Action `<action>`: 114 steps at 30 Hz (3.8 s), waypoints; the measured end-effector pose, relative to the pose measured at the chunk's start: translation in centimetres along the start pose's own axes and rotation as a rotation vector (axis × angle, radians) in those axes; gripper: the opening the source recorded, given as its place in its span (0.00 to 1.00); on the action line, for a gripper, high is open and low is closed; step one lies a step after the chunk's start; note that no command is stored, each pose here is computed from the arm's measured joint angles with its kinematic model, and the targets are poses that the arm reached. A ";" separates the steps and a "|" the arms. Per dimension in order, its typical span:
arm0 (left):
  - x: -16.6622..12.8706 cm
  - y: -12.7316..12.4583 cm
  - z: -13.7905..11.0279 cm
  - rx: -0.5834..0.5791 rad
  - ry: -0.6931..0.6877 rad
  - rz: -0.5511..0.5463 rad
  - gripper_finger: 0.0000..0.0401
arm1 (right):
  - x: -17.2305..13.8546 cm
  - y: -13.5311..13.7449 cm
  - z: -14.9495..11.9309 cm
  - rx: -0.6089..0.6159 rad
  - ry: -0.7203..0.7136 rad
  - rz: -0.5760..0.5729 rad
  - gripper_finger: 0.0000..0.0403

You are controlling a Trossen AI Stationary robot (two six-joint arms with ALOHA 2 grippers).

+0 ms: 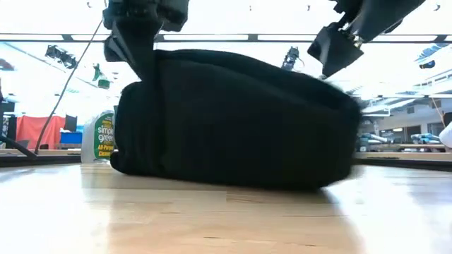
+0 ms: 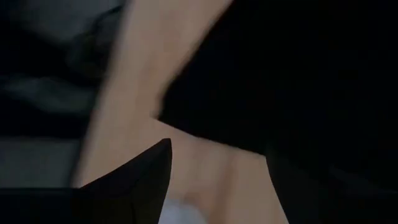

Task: Fold laundry
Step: Fold the black shirt

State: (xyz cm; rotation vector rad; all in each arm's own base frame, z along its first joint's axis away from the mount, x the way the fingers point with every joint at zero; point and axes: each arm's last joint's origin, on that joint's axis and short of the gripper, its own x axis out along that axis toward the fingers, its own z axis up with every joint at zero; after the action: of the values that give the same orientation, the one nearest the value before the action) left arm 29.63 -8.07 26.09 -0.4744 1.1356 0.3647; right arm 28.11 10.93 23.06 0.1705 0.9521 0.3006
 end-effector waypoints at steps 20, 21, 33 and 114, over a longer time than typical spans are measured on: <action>0.0 5.6 4.5 -0.255 -0.149 0.182 0.01 | 5.9 -0.6 1.3 0.077 -0.264 -0.322 0.87; 0.0 6.1 4.8 -0.272 -0.149 0.191 0.01 | 5.8 -0.6 1.3 0.101 -0.268 -0.339 0.87; 0.0 8.7 7.8 -0.402 -0.239 0.119 0.01 | 9.8 -0.8 1.6 0.047 -0.405 -0.374 0.86; -2.4 1.8 3.6 0.226 -0.211 -0.137 0.02 | 1.6 0.0 -3.3 0.305 -0.117 0.205 0.03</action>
State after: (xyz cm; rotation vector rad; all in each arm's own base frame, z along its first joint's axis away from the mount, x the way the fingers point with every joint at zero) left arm 30.56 -4.67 29.26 -0.3047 0.9205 0.1598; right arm 26.26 11.43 19.96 0.5619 0.8617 0.3285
